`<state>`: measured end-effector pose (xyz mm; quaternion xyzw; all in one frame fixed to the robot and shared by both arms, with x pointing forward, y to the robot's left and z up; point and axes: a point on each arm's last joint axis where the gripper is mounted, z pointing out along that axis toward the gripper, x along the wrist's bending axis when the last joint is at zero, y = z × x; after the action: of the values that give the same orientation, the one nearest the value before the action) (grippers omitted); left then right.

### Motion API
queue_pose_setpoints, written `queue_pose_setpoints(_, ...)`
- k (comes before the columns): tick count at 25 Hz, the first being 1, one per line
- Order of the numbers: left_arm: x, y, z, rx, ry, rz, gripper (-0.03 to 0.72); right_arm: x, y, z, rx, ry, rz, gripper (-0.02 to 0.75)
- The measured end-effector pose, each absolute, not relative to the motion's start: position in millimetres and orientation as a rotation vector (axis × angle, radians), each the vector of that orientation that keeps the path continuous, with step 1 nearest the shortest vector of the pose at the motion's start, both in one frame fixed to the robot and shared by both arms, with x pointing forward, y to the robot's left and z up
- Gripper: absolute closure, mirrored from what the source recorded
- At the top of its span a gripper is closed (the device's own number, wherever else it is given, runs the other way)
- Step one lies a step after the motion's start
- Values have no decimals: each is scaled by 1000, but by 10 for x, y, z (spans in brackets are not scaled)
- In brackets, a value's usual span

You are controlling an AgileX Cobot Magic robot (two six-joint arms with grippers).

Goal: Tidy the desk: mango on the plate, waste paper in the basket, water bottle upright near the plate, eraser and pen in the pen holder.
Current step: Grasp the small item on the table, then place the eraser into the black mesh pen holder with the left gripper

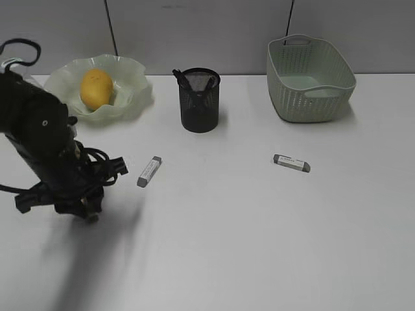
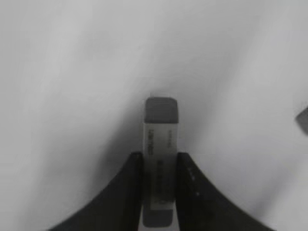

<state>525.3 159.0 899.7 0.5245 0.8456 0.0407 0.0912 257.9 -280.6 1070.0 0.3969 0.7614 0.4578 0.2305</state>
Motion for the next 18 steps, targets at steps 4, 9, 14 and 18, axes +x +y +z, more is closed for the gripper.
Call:
queue_pose_setpoints(4, 5464, 1524, 9217, 1610, 2417, 200, 524, 2579, -2806, 10700, 1092, 2094, 1259, 247)
queue_pose_setpoints(9, 5677, 1431, 9572, 1595, 2284, 250, 524, 2579, -2806, 10701, 1092, 2093, 1260, 248)
queue_pose_setpoints(14, 5954, 1311, 10079, 1532, 2060, 335, 524, 2579, -2806, 10701, 1092, 2093, 1260, 248)
queue_pose_setpoints(18, 6144, 1208, 10456, 1457, 1859, 387, 525, 2579, -2806, 10701, 1092, 2093, 1260, 248)
